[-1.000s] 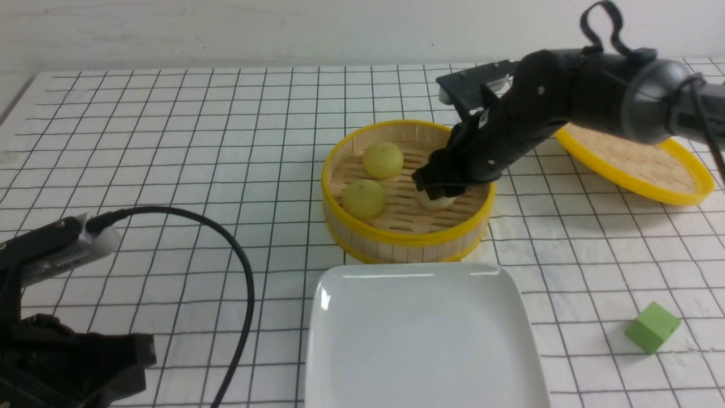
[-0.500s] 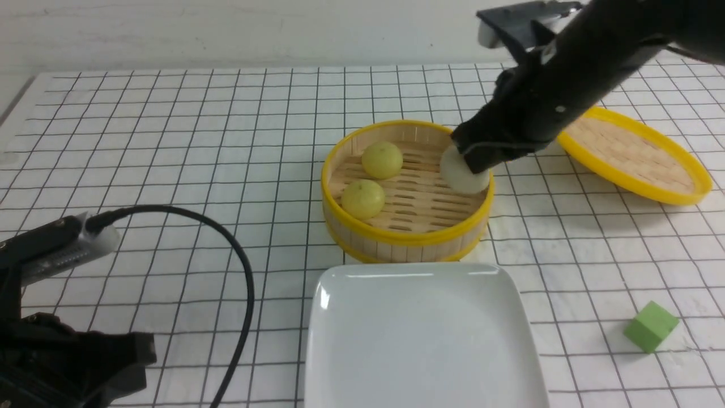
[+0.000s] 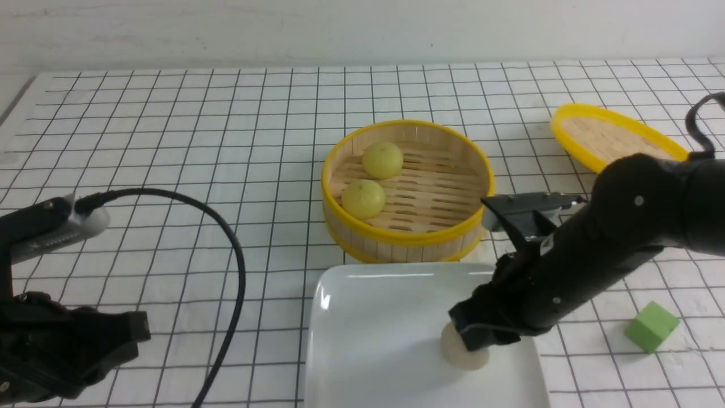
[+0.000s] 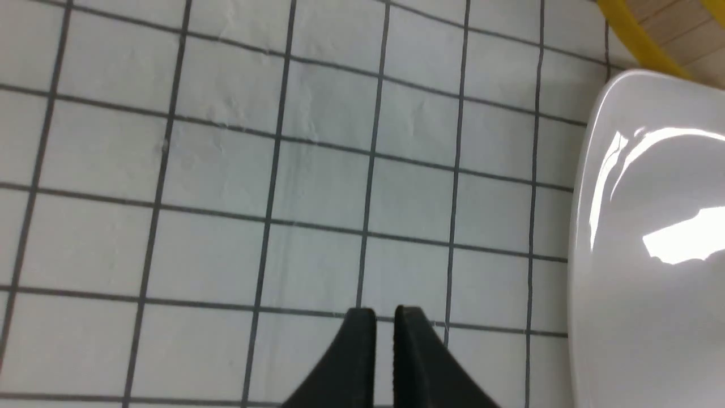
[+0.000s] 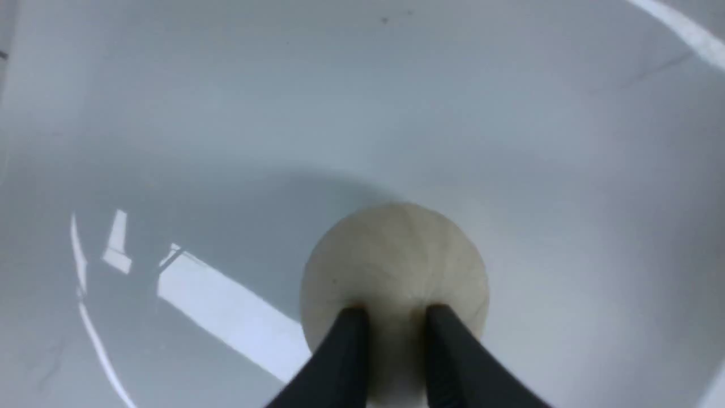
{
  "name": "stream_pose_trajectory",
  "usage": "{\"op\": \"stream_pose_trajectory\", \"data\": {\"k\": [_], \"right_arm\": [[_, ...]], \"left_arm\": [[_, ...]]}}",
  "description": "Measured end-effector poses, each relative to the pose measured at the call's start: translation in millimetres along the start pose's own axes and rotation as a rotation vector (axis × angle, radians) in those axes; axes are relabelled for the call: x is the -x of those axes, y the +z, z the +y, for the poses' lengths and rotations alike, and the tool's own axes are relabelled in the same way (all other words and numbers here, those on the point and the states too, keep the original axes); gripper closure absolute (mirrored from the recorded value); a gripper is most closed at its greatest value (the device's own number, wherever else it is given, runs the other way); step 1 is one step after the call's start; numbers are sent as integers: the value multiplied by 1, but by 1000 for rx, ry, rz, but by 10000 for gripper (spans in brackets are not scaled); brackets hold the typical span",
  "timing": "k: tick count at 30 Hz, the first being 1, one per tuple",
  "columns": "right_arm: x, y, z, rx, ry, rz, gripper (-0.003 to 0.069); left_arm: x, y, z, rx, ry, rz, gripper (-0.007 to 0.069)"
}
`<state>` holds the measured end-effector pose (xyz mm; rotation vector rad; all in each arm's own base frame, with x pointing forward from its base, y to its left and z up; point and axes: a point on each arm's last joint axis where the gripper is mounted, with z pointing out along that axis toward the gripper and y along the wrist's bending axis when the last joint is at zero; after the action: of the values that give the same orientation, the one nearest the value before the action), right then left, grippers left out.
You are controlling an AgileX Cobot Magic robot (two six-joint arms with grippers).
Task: Put the steamed buns into the plate on the white-black tablecloth.
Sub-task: 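Move the steamed bun from the bamboo steamer onto the white plate with the right gripper, then reach into the bamboo steamer and grasp a bun with the left gripper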
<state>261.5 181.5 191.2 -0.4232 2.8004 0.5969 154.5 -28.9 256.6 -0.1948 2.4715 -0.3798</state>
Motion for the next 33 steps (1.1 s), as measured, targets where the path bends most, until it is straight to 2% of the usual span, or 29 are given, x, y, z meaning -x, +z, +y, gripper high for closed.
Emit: {"op": "stream_pose_trajectory", "data": {"k": [3, 4, 5, 7, 9, 10, 11, 12, 13, 14, 15, 16, 17, 21, 25, 27, 30, 31, 32, 33], "right_arm": [[0, -1, -1, -1, 1, -3, 337], [2, -7, 0, 3, -2, -4, 268], [2, -15, -1, 4, -12, 3, 232], [5, -38, 0, -2, -50, -4, 215], [5, -63, 1, -11, -81, -25, 239], [2, -86, 3, -21, -104, -53, 284], [2, -86, 2, -24, -102, -46, 294], [-9, -115, 2, -44, -121, -65, 401], [-10, -118, 2, -51, -126, -67, 414], [-24, -140, 1, -76, -144, -87, 528], [-27, -145, 1, -79, -147, -98, 556], [-41, -160, 0, -96, -155, -120, 632], [-50, -166, -1, -110, -162, -131, 660], [-96, -179, -9, -158, -196, -179, 673], [-129, -173, -20, -197, -214, -223, 673], [-137, -169, -23, -203, -217, -232, 673], [-151, -157, -31, -216, -220, -259, 673], [-151, -157, -31, -216, -220, -262, 673], [-154, -152, -33, -217, -219, -266, 671], [-154, -152, -34, -217, -218, -265, 671]], "left_arm": [[1, 0, 0, -1, 1, -14, 541], [1, 0, 0, -1, 1, -15, 538], [1, 0, 0, -1, 0, -16, 536], [1, 0, 0, -2, -1, -16, 535], [1, 0, 0, -2, -1, -16, 535], [1, 0, 0, -2, 0, -16, 534], [1, 0, 0, -2, 0, -16, 534], [2, 0, -1, -5, -3, -18, 539], [2, 0, -1, -6, -5, -17, 543], [6, 0, -3, -22, -22, -11, 566], [7, 1, -4, -22, -22, -3, 571], [13, 2, -8, -41, -29, 15, 602], [18, 4, -11, -55, -26, 44, 616], [44, 23, -27, -129, 7, 207, 623], [72, 50, -51, -253, 42, 261, 621], [77, 61, -62, -284, 65, 270, 613], [95, 88, -104, -346, 126, 258, 540], [99, 89, -108, -349, 134, 249, 529], [106, 99, -124, -350, 173, 244, 473], [106, 103, -127, -349, 181, 251, 465]]}}
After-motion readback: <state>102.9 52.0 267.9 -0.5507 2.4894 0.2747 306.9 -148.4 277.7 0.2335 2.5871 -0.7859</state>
